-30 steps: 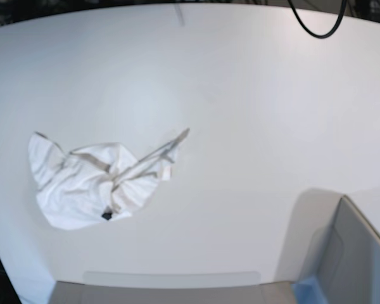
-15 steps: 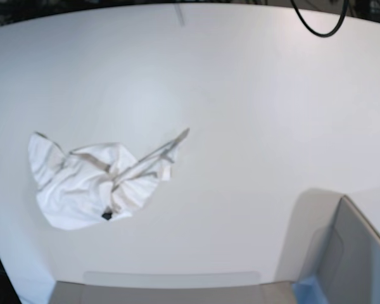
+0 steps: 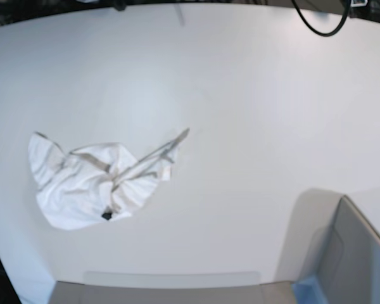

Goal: Layout the t-shirt on the table in an organized manner, then fold the t-shirt properly

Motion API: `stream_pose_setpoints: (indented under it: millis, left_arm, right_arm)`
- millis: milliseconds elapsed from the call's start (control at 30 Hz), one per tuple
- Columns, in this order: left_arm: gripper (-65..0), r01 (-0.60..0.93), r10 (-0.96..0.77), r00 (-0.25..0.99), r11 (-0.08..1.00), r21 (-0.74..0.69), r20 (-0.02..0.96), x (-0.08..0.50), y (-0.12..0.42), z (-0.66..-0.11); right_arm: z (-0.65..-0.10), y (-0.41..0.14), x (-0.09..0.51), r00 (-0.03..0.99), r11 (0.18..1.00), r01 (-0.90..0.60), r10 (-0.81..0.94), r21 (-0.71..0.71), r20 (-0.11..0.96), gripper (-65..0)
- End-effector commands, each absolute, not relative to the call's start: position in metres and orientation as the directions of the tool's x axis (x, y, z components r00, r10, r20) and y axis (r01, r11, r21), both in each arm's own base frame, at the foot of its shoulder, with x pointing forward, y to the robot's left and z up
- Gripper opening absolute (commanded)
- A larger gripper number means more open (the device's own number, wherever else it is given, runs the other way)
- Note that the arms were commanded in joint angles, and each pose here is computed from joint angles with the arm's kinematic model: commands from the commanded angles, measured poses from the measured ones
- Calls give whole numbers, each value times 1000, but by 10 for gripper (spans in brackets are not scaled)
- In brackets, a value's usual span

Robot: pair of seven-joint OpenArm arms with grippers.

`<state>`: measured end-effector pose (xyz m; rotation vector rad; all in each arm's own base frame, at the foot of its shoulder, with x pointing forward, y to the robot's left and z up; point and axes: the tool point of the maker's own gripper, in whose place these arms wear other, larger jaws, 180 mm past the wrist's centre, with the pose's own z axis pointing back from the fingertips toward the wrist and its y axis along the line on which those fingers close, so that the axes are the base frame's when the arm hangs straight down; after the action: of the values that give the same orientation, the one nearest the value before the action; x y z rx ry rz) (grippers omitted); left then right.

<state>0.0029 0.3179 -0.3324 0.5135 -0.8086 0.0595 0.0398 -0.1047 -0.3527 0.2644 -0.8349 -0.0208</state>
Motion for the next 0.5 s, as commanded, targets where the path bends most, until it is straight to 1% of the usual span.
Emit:
stream_pose_setpoints:
  millis: [0, 233, 467]
  left_arm:
    - [-650, -246, -164, 673, 870, 427, 722, 7, 319, -320]
    - [-650, -239, -183, 613, 884, 401, 769, 30, 305, -302]
    - [-649, -210, -132, 598, 926, 314, 790, 38, 273, -315]
  right_arm:
    - [-341, -103, 44, 646, 964, -93, -131, 248, 752, -649]
    - [-335, -103, 57, 614, 964, -108, -128, 243, 779, -649]
    - [-332, -108, 71, 579, 968, -114, -119, 225, 807, -647]
